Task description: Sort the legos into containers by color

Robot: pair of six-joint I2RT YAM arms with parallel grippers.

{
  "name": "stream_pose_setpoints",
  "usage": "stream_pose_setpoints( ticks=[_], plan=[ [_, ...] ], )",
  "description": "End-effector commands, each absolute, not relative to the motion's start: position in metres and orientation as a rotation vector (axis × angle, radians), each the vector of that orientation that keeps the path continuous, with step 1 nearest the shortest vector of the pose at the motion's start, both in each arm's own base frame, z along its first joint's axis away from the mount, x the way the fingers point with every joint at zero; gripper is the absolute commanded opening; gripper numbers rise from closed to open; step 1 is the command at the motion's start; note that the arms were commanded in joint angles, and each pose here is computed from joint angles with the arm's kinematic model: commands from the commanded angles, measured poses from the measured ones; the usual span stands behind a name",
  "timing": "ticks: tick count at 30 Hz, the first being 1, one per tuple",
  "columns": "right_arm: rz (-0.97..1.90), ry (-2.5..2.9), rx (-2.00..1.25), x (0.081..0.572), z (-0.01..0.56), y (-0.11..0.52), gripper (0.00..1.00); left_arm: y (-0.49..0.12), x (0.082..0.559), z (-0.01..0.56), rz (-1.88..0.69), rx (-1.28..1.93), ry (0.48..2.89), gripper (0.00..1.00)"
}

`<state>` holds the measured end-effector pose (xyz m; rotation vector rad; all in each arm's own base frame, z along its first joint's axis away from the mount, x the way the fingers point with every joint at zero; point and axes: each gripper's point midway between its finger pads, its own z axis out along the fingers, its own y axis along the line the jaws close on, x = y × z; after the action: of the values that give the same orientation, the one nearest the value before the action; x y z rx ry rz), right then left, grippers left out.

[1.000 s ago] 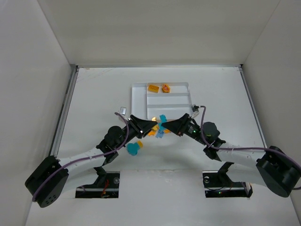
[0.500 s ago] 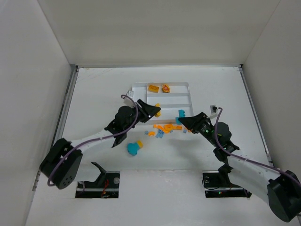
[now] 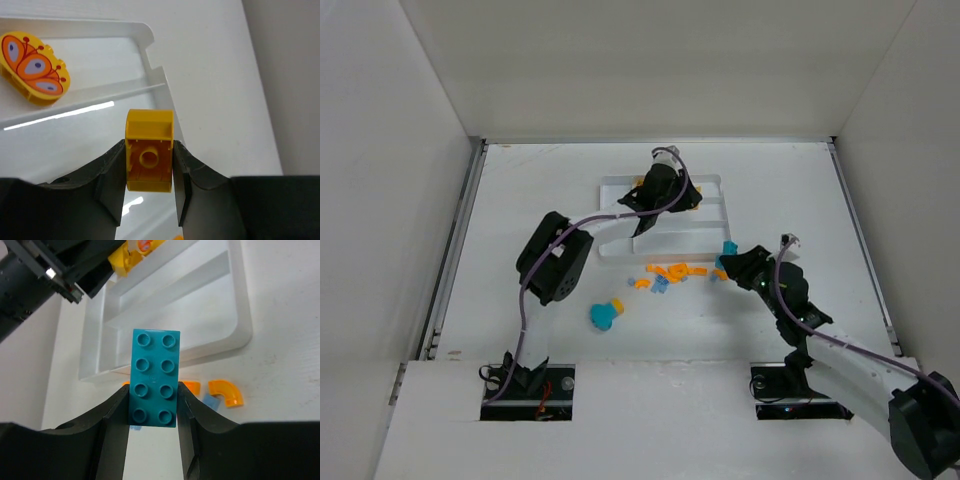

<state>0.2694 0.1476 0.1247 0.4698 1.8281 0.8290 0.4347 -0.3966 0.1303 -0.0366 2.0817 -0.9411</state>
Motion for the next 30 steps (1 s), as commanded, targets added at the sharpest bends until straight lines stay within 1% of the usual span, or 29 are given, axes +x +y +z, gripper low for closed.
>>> stream_pose_setpoints(
  ticks=[1,8,13,20,23,27,30],
  plan=[
    [0.746,1.826,0.482,0.275,0.113,0.137,0.31,-0.409,0.457,0.138,-0.821,0.096,2.058,0.21],
    [0.743,1.857,0.473,0.278,0.104,0.142,0.31,-0.427,0.501,0.128,-0.744,0.162,2.049,0.23],
    [0.749,1.853,0.472,0.276,0.104,0.142,0.31,-0.430,0.528,0.119,-0.715,0.152,2.048,0.23],
    [0.752,1.852,0.468,0.277,0.105,0.143,0.31,-0.434,0.542,0.115,-0.643,0.252,2.024,0.27],
    [0.752,1.856,0.461,0.277,0.105,0.144,0.31,-0.434,0.542,0.115,-0.596,0.294,2.005,0.32],
    [0.754,1.853,0.461,0.277,0.106,0.144,0.31,-0.430,0.541,0.119,-0.561,0.315,1.991,0.49],
    [0.752,1.854,0.460,0.277,0.105,0.143,0.31,-0.428,0.537,0.127,-0.562,0.313,1.978,0.59]
  ],
)
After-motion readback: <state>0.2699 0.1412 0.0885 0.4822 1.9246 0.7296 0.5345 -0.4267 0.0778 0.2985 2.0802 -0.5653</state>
